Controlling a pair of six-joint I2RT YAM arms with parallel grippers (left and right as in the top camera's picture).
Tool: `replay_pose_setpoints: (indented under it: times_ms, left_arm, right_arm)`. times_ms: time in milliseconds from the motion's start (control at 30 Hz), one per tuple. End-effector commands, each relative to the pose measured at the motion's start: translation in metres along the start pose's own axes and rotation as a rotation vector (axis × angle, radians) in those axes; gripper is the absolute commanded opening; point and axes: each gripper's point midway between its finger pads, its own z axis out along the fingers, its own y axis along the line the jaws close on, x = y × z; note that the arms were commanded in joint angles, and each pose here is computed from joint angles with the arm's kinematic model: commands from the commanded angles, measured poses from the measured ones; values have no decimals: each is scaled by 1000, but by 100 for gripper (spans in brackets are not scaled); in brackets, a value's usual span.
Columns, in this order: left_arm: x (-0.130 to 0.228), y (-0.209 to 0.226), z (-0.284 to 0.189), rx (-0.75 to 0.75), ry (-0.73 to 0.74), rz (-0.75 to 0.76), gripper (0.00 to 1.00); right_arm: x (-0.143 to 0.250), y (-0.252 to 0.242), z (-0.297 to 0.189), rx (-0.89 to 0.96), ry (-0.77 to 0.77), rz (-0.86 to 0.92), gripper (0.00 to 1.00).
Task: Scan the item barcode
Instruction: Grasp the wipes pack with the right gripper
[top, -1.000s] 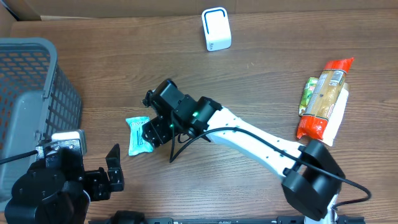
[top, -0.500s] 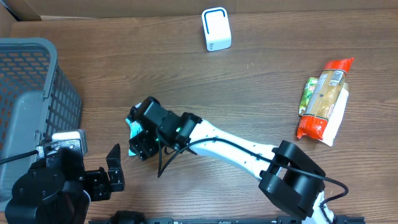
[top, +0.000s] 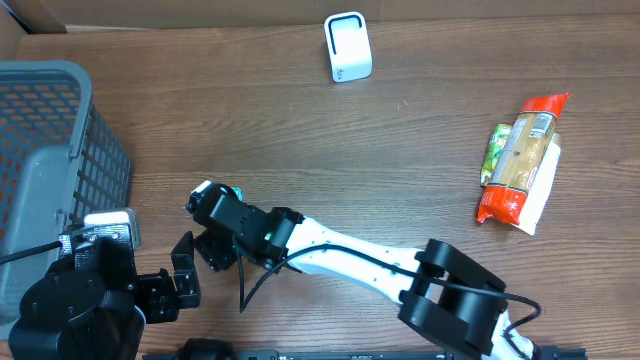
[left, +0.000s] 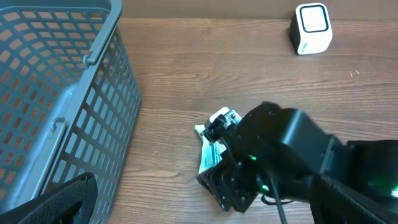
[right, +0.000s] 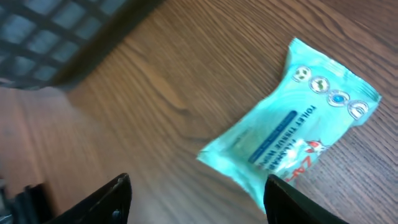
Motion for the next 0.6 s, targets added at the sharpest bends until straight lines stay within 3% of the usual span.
replay_pose_setpoints:
  times_ms: [0, 400, 567]
  left_arm:
    - [2, -1, 4, 3, 14, -7, 99]
    - [2, -1, 4, 3, 14, -7, 100]
    - [2, -1, 4, 3, 14, -7, 100]
  right_arm:
    - [12, -12, 19, 39, 23, 1, 68]
    - [37, -52, 66, 185, 38, 3, 63]
    - [44, -74, 70, 278, 42, 6, 51]
